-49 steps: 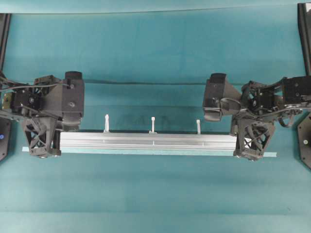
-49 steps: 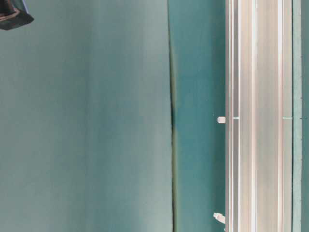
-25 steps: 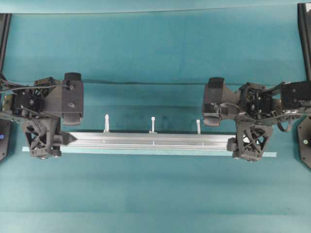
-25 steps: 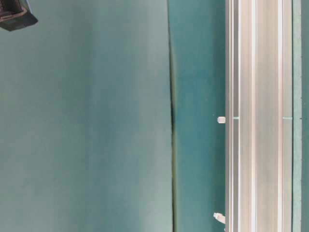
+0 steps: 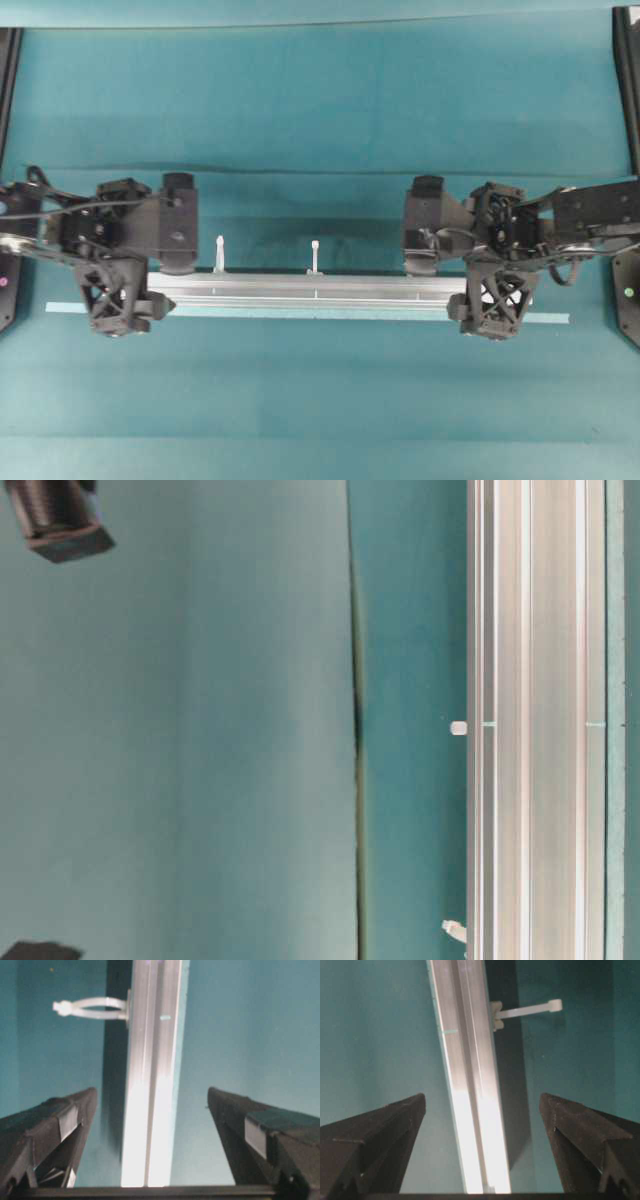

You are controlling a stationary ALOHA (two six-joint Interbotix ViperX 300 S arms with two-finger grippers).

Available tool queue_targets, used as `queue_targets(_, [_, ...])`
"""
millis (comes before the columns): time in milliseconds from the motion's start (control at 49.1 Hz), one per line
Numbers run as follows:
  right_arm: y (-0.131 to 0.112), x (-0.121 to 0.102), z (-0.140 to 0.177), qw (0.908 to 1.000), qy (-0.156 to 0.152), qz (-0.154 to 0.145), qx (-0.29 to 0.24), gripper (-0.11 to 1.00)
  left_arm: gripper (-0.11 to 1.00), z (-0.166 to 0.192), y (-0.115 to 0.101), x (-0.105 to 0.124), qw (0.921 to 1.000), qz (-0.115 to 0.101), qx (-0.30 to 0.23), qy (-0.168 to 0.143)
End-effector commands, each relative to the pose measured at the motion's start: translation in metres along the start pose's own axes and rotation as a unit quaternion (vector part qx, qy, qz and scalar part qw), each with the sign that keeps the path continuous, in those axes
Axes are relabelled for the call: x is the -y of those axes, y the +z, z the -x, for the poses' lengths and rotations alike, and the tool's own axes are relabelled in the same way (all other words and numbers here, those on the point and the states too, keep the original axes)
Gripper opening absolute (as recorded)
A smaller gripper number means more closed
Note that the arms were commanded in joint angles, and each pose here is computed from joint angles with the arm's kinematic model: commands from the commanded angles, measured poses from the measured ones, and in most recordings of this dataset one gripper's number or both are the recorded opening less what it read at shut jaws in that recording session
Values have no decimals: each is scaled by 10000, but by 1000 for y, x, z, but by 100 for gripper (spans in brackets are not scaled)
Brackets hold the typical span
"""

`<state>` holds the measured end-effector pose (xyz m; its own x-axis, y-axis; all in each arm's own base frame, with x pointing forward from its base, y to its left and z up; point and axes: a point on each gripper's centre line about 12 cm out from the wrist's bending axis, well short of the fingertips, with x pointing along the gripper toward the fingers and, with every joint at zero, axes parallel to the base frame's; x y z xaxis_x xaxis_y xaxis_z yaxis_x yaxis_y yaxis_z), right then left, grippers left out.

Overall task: Lift the large metal rail with both hands.
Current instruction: 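Lower both open grippers around the rail and close them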

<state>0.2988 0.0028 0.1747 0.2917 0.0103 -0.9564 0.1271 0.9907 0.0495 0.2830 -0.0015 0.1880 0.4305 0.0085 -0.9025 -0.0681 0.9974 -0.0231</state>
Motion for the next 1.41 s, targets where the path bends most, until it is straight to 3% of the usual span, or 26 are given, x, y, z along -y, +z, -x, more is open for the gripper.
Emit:
queue_targets(0, [0, -3, -11, 9999, 1, 86, -55, 95, 98, -7, 4, 1, 10000, 24, 54, -6])
queue_targets(448, [-6, -5, -57, 9982, -22, 499, -322, 95, 98, -53, -5, 0, 10000, 57, -70, -1])
queue_targets(794, [-7, -5, -80, 9982, -20, 506, -330, 95, 98, -76, -12, 0, 10000, 45, -86, -9])
queue_targets(1202, [-13, -2, -84, 9984, -32, 429, -360, 94, 98, -80, -12, 1, 9999, 46, -124, -13])
queue_targets(1283, [-11, -2, -83, 9986, -32, 415, -337, 88, 94, -79, -10, 2, 9999, 25, -94, -25])
queue_targets(1385, [-11, -2, -84, 9986, -37, 376, -374, 65, 76, -78, -8, 4, 10000, -2, -57, -42])
